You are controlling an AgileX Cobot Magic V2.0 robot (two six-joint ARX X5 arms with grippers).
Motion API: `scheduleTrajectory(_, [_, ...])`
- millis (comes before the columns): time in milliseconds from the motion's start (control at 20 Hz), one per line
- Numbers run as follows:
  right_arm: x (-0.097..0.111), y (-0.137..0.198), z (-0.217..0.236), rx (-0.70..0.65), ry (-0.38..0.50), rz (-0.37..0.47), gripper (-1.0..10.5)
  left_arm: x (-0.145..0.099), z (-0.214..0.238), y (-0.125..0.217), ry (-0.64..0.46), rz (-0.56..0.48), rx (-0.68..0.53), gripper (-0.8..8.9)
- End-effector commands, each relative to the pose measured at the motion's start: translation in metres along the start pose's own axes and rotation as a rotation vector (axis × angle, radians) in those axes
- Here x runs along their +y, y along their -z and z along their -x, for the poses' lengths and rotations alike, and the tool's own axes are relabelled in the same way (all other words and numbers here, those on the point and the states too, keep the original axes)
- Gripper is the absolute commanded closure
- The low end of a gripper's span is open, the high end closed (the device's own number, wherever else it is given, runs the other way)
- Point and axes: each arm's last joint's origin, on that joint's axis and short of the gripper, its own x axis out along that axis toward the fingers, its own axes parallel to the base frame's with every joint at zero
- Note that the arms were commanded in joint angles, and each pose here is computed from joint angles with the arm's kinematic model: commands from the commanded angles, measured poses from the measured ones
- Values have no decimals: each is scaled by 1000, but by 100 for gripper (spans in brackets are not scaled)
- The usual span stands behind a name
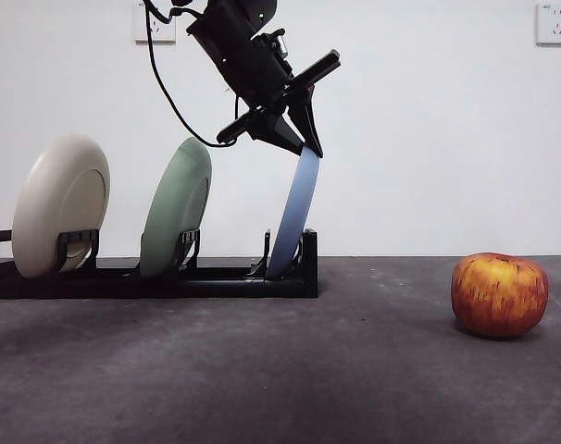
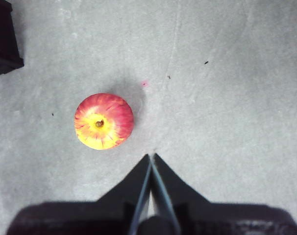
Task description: Take the blue plate from the plate rack,put the plate on the table,take the apple from the table,put the apple in the plate
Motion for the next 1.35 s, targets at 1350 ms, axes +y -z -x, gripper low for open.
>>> scheduleTrajectory(1350, [1, 0, 1, 2, -3, 8, 946, -72, 190, 7, 158, -187, -121, 822])
